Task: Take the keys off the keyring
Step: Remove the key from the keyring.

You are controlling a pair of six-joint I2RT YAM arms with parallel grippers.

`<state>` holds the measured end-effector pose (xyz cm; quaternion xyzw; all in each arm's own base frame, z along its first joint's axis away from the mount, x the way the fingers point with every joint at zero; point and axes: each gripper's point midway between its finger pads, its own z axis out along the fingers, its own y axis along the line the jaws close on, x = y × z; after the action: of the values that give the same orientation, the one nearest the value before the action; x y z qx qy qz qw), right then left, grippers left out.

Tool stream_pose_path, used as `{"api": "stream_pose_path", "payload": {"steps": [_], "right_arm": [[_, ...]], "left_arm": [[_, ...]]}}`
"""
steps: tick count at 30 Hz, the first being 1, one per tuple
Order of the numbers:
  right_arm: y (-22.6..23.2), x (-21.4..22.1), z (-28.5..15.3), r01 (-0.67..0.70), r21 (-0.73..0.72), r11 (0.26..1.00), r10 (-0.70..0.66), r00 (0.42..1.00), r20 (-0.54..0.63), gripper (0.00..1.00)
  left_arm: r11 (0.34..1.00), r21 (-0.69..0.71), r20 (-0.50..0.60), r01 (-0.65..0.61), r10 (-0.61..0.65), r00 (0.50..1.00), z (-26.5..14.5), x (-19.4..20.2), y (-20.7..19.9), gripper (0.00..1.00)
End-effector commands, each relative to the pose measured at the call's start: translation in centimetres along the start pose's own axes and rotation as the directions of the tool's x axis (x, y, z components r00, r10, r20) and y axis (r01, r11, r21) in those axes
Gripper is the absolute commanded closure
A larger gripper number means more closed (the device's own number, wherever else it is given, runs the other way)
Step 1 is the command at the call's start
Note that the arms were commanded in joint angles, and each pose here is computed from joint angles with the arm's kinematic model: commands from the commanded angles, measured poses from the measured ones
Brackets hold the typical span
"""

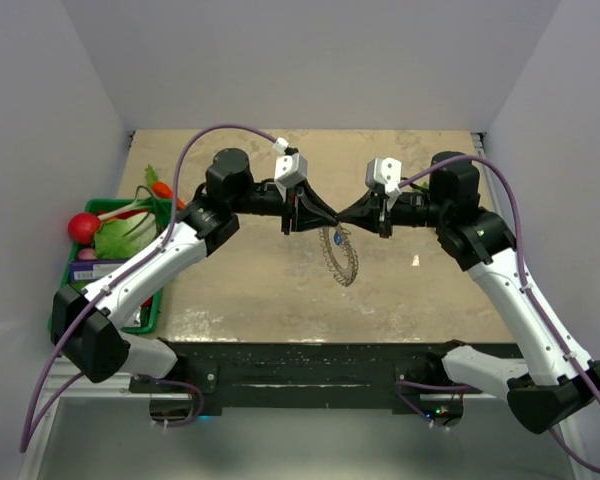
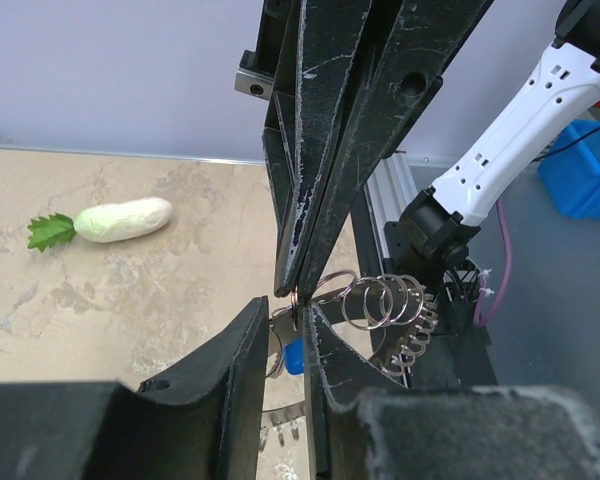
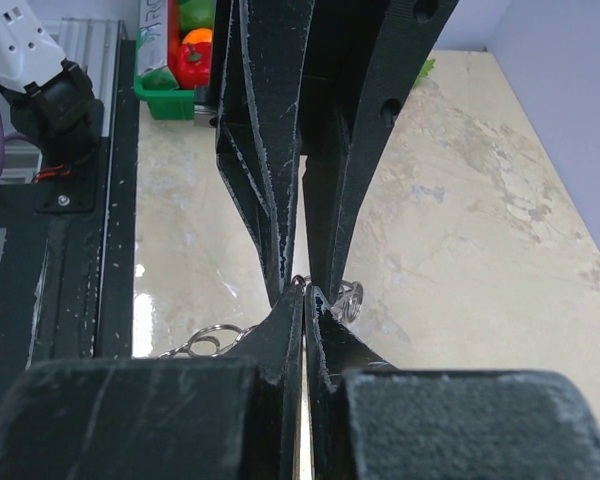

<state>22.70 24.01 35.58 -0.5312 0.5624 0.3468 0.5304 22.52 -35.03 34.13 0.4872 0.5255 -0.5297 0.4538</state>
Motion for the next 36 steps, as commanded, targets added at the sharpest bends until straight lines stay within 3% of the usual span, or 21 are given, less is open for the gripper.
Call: {"api": "stream_pose_path", "payload": {"steps": [1, 5, 12, 15, 16, 17, 19, 21, 24, 28, 36], "right_arm": [[-0.3, -3.1, -0.6, 0.104, 0.022, 0.994, -0.105, 0.991, 0.087, 1.00], [-0.1, -3.2, -0.7, 0.105, 0.016, 0.994, -0.106, 0.990, 0.092, 1.00], [0.2, -3.7, -1.1, 0.102, 0.020, 0.995, -0.103, 0.991, 0.090, 0.99], [0.4, -4.0, -1.5, 0.099, 0.021, 0.995, -0.100, 0.991, 0.093, 0.91], [0.5, -4.6, -1.7, 0.106, 0.021, 0.994, -0.107, 0.989, 0.099, 0.77], [0.3, -4.7, -2.0, 0.104, 0.028, 0.994, -0.106, 0.990, 0.098, 0.70], [0.3, -5.4, -2.7, 0.116, 0.048, 0.992, -0.121, 0.987, 0.105, 0.59], [0.1, -5.8, -3.2, 0.121, 0.073, 0.990, -0.128, 0.986, 0.103, 0.55], [-0.2, -6.1, -3.6, 0.124, 0.100, 0.987, -0.134, 0.986, 0.099, 0.53], [-0.7, -2.7, -3.0, 0.089, 0.107, 0.990, -0.094, 0.995, 0.039, 0.53], [3.3, 4.2, -1.4, 0.048, -0.108, 0.993, -0.049, 0.999, -0.008, 0.55]], "left_arm": [[0.999, 0.032, 0.014, -0.007, 0.007, 1.000, 0.1, -0.9, -0.4, 0.82], [1.000, 0.028, 0.013, -0.007, 0.007, 1.000, 0.2, -0.8, -0.3, 1.00], [0.998, 0.048, 0.013, -0.047, 0.047, 0.999, -0.2, -1.1, -1.0, 1.00], [0.995, 0.067, 0.007, -0.080, 0.080, 0.997, -0.4, -1.1, -1.5, 1.00], [0.994, 0.073, 0.000, -0.085, 0.086, 0.996, -0.6, -0.9, -1.6, 1.00], [0.991, 0.084, -0.001, -0.103, 0.103, 0.995, -0.7, -1.0, -1.9, 1.00], [0.982, 0.095, -0.012, -0.165, 0.167, 0.986, -0.9, -0.8, -1.9, 1.00], [0.966, 0.142, -0.018, -0.214, 0.219, 0.976, -1.1, -0.3, -2.7, 1.00], [0.947, 0.197, -0.017, -0.254, 0.263, 0.965, -1.3, 0.2, -3.4, 1.00], [0.929, 0.243, -0.013, -0.279, 0.291, 0.957, -1.6, 0.1, -4.3, 1.00], [0.893, 0.292, 0.019, -0.342, 0.352, 0.936, -1.9, -0.8, -5.3, 1.00]]}}
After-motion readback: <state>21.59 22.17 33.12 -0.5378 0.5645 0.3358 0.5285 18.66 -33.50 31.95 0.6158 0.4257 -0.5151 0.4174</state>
